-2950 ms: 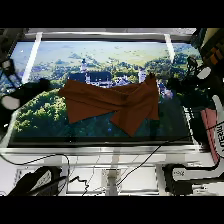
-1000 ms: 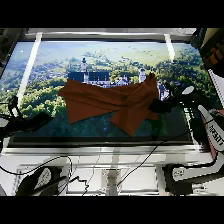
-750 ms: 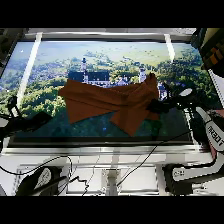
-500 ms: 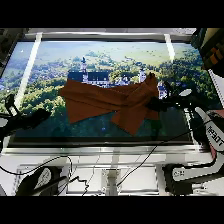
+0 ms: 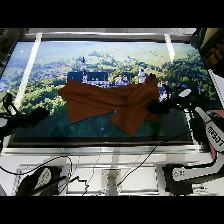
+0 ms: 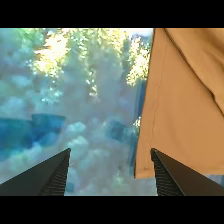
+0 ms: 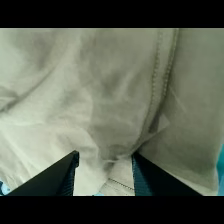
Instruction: Fold the clothes and pants, and hang the long-sleeved shirts on hangers.
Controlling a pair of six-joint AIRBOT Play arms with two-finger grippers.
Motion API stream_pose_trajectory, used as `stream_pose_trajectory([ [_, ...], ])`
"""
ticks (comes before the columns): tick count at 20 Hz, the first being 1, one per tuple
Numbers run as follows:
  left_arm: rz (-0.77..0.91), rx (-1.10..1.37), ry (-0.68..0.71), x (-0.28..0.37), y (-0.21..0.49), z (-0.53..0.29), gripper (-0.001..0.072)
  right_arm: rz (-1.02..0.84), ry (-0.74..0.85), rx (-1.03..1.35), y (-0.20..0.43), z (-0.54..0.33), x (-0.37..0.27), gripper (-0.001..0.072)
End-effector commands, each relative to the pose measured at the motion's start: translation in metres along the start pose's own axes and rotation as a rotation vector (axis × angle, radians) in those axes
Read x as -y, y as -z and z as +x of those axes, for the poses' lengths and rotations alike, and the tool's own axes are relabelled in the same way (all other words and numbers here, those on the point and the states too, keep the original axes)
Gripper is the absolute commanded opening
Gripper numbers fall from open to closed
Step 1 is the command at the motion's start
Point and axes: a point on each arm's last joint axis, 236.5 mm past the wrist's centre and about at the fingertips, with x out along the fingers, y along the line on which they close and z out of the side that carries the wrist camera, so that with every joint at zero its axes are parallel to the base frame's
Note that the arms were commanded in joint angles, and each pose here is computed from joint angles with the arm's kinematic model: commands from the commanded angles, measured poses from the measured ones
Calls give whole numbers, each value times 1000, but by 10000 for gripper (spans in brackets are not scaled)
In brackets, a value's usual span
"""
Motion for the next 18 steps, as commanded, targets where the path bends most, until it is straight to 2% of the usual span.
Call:
stream_pose_trajectory([
  [1, -1, 2, 0, 0, 0, 0, 575, 15, 2, 23, -5, 1, 1, 388],
  [3, -2, 3, 2, 0, -1, 0, 575, 54, -42, 68, -17, 3, -8, 381],
  [4, -2, 3, 2, 0, -1, 0, 575, 74, -66, 91, -23, 3, -12, 346],
  [5, -2, 6, 1, 0, -1, 0, 575, 84, -77, 109, -28, 3, -15, 254],
  [6, 0, 15, -1, 0, -3, 1, 575, 91, -84, 119, -30, 3, -17, 191],
  [8, 13, 60, 0, 5, -14, 3, 575, 79, -75, 124, -31, 5, -18, 157],
  [9, 11, 86, 12, 11, -20, 7, 576, 75, -74, 125, -31, 6, -20, 58],
  [10, 2, 112, 30, 19, -26, 13, 576, 71, -74, 125, -31, 6, -21, 24],
  [14, -76, 137, 67, 33, -40, 49, 576, 53, -86, 127, -29, 0, -30, 23],
  [18, -119, 87, 99, 44, -68, 78, 576, -71, -105, 197, -40, -36, -57, 23],
])
